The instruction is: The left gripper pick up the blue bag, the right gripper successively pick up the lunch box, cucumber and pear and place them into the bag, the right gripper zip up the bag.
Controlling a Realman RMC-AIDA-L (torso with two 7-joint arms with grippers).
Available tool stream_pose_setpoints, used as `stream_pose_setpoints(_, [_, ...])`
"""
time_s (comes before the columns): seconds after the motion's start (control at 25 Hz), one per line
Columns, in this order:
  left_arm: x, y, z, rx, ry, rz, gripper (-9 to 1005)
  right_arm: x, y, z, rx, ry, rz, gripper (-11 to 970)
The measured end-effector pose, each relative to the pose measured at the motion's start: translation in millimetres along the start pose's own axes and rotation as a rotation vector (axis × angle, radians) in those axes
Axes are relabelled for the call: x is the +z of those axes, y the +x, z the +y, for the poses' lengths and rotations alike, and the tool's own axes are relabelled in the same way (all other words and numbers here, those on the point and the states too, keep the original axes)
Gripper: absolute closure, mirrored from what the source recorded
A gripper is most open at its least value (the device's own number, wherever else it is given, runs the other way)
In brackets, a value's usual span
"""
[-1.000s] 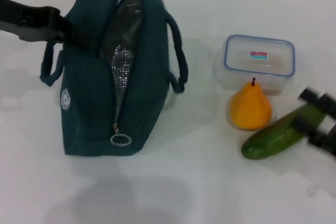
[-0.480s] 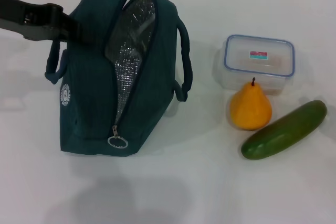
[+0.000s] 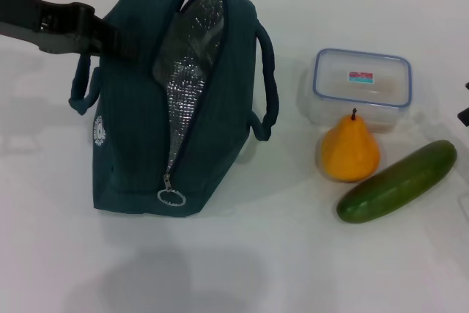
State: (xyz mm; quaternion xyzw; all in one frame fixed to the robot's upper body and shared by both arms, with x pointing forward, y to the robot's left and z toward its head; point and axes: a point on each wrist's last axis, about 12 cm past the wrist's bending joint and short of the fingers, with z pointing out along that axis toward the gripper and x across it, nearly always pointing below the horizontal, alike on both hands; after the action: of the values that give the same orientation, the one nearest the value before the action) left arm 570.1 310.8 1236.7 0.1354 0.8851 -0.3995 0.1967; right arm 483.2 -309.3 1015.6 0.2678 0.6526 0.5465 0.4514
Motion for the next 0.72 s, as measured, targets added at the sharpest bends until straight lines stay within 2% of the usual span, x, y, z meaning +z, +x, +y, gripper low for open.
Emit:
stream_pose_setpoints(0.4, [1,0,0.5,0.013,0.004,-0.002,955,36,3,0.1,-0.004,0.064,0.050,104])
stream_pose_setpoints(0.44, [1,0,0.2,0.014,0.004,-0.002,955,45,3,1.6,-0.006,0.072,0.057,104])
stream_pose_setpoints(0.72, [3,-4,-3.4,0.028,0.010,0.002,955,58,0,2.1,-0.015,0.103,0.064,104])
